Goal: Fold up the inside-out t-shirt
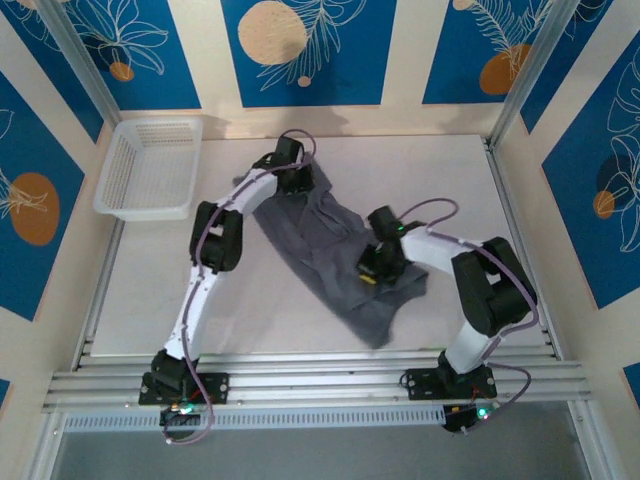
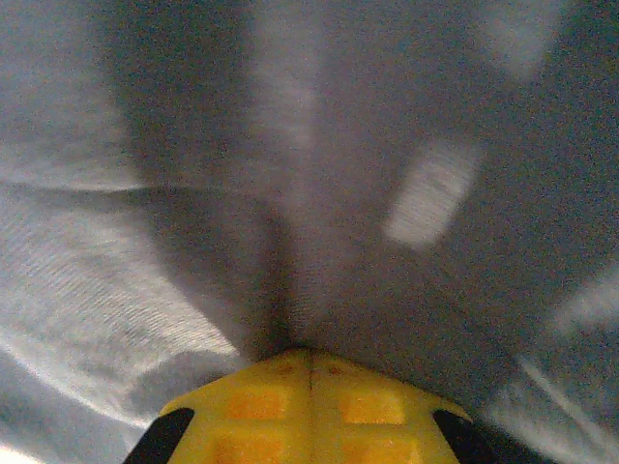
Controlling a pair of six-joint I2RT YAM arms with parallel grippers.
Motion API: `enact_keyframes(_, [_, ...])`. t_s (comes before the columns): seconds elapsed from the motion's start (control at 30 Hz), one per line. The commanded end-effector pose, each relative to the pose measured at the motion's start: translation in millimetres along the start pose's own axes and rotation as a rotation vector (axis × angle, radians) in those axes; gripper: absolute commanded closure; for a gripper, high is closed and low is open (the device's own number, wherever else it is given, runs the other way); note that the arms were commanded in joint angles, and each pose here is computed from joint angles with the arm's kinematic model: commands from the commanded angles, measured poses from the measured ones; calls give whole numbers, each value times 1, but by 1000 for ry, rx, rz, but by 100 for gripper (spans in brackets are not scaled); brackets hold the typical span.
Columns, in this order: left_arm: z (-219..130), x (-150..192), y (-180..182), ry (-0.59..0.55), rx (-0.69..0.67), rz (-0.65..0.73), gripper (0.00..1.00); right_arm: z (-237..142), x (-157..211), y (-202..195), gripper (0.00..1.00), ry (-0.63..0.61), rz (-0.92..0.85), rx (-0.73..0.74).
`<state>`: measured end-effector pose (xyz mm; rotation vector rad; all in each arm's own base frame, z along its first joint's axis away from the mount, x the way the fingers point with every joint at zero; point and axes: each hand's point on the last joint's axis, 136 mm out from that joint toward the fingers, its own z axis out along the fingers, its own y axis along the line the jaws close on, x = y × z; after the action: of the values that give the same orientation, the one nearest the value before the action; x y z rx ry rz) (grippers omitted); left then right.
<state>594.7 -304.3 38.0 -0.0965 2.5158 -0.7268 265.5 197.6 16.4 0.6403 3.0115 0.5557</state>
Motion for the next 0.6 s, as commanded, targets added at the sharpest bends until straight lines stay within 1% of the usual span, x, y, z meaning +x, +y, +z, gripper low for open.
enact_keyframes(0.0, [6,-5,-52,33,212,13,100,35,58,59,100,137,-72,-110])
enact_keyframes(0.07, [-13,-22,-77,-10,257,56,100,38,75,83,100,171,-200,-84])
enact_keyframes(0.1, [-28,-29,-88,-31,269,80,100,34,82,98,100,177,-276,-100])
enact_keyframes(0.13, [-46,-36,-99,-50,278,105,95,26,88,112,99,180,-344,-128])
enact_keyframes(0.17, [-61,-39,-107,-58,290,123,88,18,90,119,98,162,-381,-140])
enact_keyframes(0.23, [-101,-45,-125,-82,343,179,66,-4,82,123,97,71,-413,-161])
enact_keyframes(0.27, [-117,-45,-127,-92,353,192,58,-13,76,121,96,29,-410,-171])
enact_keyframes(0.3, [-138,-45,-128,-117,359,207,52,-23,68,115,93,-10,-398,-185])
enact_keyframes(0.37, [-174,-39,-119,-151,332,209,46,-39,53,99,87,-80,-371,-206])
enact_keyframes(0.43, [-210,-26,-100,-157,277,190,44,-44,43,73,80,-127,-361,-205])
enact_keyframes(0.53, [-246,7,-61,-135,181,131,42,-42,46,45,67,-96,-385,-229])
enact_keyframes(0.57, [-258,21,-46,-125,156,108,42,-39,50,37,61,-71,-381,-242])
